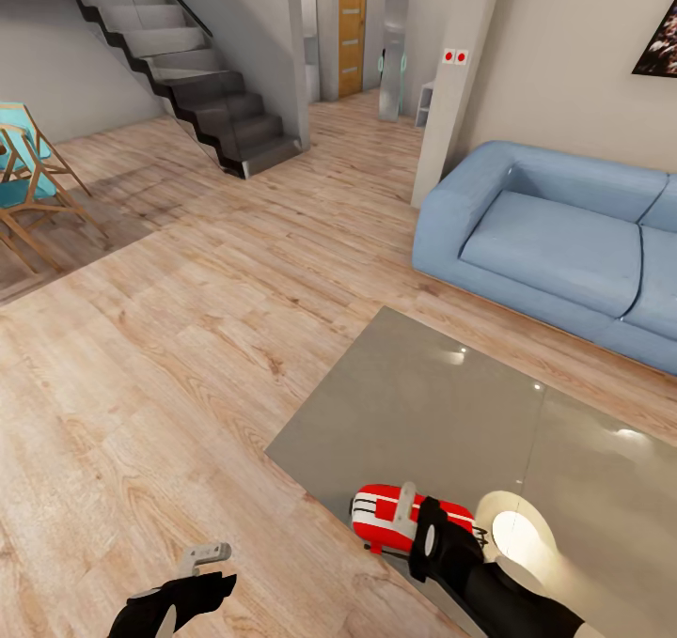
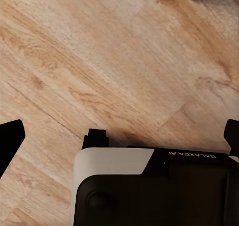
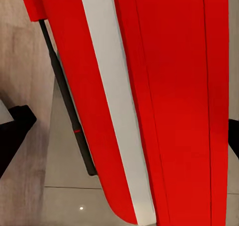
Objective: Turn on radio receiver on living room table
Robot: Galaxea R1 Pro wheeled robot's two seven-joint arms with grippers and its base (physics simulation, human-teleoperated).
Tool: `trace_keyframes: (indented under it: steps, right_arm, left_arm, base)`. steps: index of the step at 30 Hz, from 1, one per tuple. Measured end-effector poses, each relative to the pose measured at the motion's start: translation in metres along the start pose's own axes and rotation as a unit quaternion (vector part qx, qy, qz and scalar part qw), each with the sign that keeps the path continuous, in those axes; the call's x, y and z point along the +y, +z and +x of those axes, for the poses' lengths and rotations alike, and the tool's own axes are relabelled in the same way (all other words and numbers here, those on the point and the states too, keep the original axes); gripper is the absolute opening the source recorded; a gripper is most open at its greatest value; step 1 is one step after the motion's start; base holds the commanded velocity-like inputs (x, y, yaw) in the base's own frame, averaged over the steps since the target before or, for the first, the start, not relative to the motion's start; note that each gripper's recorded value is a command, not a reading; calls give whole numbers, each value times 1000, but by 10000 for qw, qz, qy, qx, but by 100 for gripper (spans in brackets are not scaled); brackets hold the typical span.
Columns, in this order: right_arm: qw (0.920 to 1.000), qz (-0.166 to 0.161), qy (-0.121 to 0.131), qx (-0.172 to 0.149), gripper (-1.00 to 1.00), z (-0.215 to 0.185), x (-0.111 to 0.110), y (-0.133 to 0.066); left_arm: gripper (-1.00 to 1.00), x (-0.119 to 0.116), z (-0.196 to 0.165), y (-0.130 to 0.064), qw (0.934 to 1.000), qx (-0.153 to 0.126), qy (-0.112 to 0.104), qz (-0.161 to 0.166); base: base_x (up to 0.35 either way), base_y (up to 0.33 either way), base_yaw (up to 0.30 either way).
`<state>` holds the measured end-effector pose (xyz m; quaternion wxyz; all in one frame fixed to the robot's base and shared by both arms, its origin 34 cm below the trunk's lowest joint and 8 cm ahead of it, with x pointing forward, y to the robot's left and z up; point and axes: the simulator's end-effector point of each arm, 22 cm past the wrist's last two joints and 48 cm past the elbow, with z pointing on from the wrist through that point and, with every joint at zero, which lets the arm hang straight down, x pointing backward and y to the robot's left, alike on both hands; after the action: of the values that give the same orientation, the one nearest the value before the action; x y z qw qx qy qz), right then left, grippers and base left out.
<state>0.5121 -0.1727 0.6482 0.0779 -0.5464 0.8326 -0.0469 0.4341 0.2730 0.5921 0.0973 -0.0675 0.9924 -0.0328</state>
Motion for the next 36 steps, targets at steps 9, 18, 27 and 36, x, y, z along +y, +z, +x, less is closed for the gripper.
trace_keyframes:
  steps: [9, 18, 27, 36]
  right_arm:
    - [10000, 9, 9, 22, 100, 4, -2, 1]
    - [9998, 60, 187, 40, 100, 9, -13, 1]
    - [9997, 77, 247, -22, 100, 9, -17, 1]
    - [9995, 18, 306, 73, 100, 20, -16, 9]
  left_arm:
    - [100, 0, 0, 0, 10000, -1, 0, 0]
    - [100, 0, 0, 0, 10000, -3, 0, 0]
    - [100, 0, 0, 0, 10000, -4, 1, 0]
    - [100, 0, 0, 0, 10000, -4, 0, 0]
  base:
    - [0, 0, 0]
    - [0, 0, 0]
    - [0, 0, 0]
    - [0, 0, 0]
